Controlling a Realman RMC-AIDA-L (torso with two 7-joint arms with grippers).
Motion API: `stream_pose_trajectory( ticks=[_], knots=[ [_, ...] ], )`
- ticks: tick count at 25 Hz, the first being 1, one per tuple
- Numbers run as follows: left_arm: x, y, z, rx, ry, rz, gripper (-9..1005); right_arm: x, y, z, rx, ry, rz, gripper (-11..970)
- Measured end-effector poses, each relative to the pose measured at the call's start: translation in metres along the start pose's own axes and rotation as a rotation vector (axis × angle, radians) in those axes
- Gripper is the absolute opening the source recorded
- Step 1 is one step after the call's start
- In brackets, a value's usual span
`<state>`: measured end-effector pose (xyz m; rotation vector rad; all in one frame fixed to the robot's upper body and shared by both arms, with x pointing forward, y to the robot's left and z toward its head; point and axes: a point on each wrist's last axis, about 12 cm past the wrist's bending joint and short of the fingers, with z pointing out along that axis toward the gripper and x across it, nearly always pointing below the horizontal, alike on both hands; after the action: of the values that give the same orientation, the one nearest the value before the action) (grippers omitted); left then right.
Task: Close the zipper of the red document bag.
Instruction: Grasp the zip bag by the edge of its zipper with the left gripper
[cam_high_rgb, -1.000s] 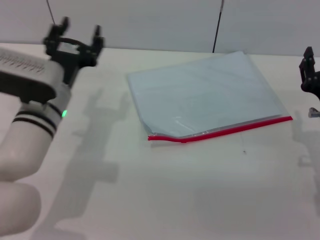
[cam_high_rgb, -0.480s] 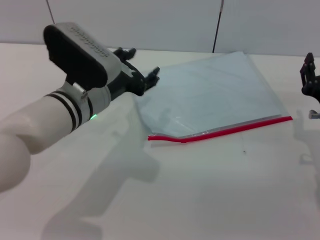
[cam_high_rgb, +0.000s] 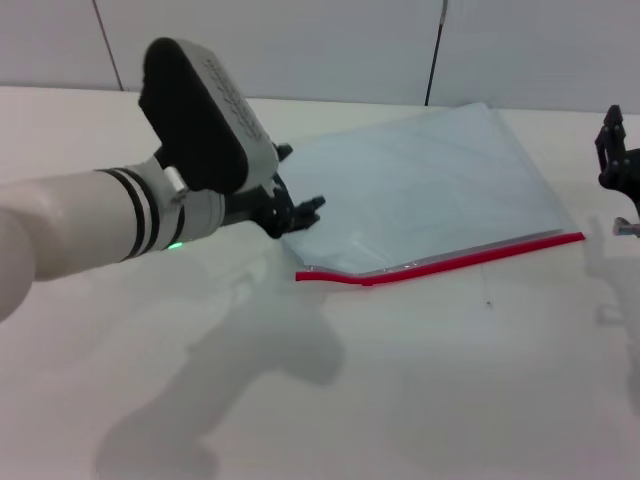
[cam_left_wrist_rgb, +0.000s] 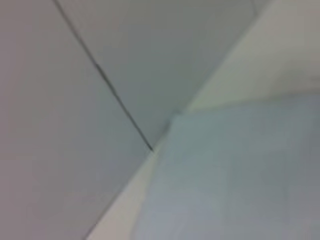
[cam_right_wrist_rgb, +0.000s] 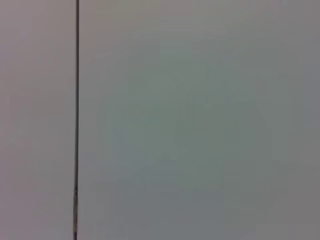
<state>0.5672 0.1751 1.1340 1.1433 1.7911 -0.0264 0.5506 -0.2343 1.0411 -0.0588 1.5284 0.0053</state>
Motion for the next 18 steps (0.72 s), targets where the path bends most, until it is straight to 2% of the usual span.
stream_pose_trajectory(
  ticks=[10, 14, 18],
  knots=[
    [-0.009, -0.006, -0.005, 0.072, 0.164, 0.21, 719, 0.001, 0.001, 0.002, -0.008, 0.016, -0.001, 527],
    [-0.014, -0.011, -0.003, 0.116, 0.22, 0.26, 719, 0.001, 0.004, 0.005, -0.02, 0.03, -0.003, 527],
    [-0.021, -0.014, -0.001, 0.159, 0.251, 0.268, 719, 0.0, 0.006, 0.007, -0.028, 0.029, -0.003, 527]
  ],
)
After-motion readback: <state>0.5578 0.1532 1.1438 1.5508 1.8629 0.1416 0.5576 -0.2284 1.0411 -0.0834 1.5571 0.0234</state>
